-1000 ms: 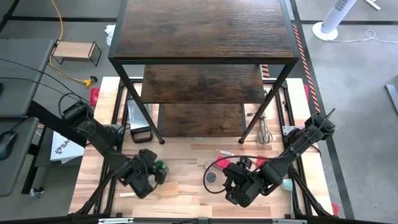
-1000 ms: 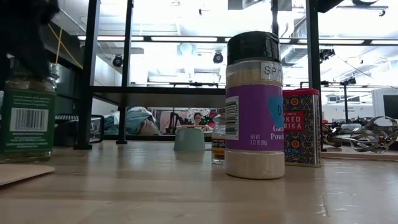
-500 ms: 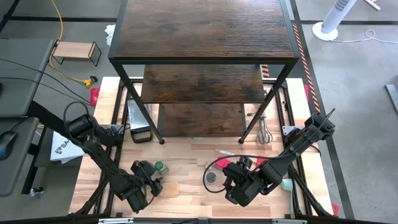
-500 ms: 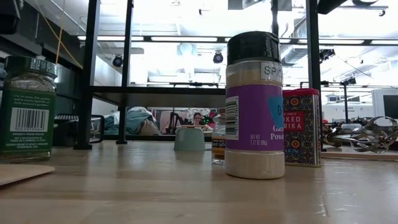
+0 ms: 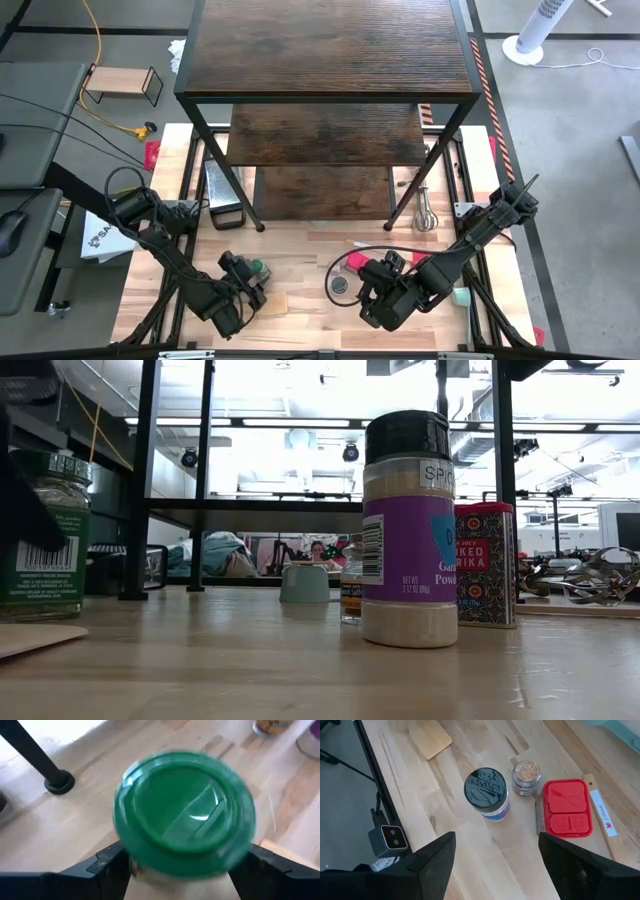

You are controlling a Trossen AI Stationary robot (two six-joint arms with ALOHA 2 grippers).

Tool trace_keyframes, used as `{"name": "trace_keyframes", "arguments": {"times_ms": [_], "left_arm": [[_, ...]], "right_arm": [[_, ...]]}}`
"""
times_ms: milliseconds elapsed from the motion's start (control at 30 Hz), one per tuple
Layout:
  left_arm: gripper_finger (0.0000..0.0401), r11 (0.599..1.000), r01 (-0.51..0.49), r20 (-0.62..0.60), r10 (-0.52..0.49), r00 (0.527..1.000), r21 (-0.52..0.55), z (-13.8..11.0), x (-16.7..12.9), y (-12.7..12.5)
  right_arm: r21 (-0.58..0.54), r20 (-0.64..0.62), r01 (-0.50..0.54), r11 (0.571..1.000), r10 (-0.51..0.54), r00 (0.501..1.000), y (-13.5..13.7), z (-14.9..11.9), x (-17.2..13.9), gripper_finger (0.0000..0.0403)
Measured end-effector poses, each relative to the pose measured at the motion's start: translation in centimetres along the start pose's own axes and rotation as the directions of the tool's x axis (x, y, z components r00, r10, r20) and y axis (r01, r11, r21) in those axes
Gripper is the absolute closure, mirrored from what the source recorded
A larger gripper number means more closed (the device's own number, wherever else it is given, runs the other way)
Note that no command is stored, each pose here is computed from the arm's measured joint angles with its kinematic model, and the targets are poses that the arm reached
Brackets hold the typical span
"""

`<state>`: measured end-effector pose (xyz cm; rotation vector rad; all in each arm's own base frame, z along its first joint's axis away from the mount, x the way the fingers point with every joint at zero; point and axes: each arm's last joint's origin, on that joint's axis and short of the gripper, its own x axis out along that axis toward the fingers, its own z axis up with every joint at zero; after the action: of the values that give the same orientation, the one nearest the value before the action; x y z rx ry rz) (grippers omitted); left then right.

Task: Shelf spices
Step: Put the green seasoning bottle onto the shelf

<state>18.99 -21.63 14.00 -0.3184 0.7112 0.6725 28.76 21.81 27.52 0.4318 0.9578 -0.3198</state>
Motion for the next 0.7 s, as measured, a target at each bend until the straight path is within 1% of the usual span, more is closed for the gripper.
{"name": "trace_keyframes", "arguments": {"times_ms": [133, 200, 267, 367, 500, 567, 700], "left_arm": [[0.0122, 0.999, 0.013, -0.005, -0.013, 1.000, -0.041, 0.2, 0.3, -0.3], [0.0130, 0.999, 0.025, -0.009, -0.025, 1.000, -0.047, 0.2, 0.3, -0.5], [0.0154, 0.998, 0.026, -0.024, -0.027, 0.999, -0.064, 0.3, 0.4, -0.5], [0.0215, 0.996, 0.020, -0.056, -0.024, 0.998, -0.082, 0.4, 0.5, -0.6], [0.0216, 0.989, 0.035, -0.043, -0.042, 0.998, -0.141, 0.7, 0.3, -1.0], [0.0216, 0.979, 0.065, 0.003, -0.066, 0.998, -0.192, 1.3, -0.2, -1.7], [0.0216, 0.948, 0.159, 0.170, -0.114, 0.979, -0.277, 3.5, -1.6, -3.7]], "right_arm": [[0.007, 0.002, 0.004, 1.000, -0.004, 1.000, -0.1, 0.2, 0.1, 0.0121], [0.011, 0.003, 0.007, 1.000, -0.007, 1.000, -0.2, 0.4, 0.2, 0.0121], [0.012, 0.003, 0.008, 1.000, -0.008, 1.000, -0.2, 0.4, 0.2, 0.0121], [0.007, 0.003, 0.008, 1.000, -0.008, 1.000, -0.2, 0.4, 0.2, 0.0121], [0.005, -0.018, -0.001, 1.000, 0.001, 1.000, -0.2, 0.4, 0.2, 0.0121], [0.001, -0.044, -0.007, 1.000, 0.007, 0.999, -0.3, 0.3, 0.2, 0.0121], [-0.015, -0.044, -0.037, 0.999, 0.036, 0.998, -0.3, 0.3, -0.9, 0.0121]]}}
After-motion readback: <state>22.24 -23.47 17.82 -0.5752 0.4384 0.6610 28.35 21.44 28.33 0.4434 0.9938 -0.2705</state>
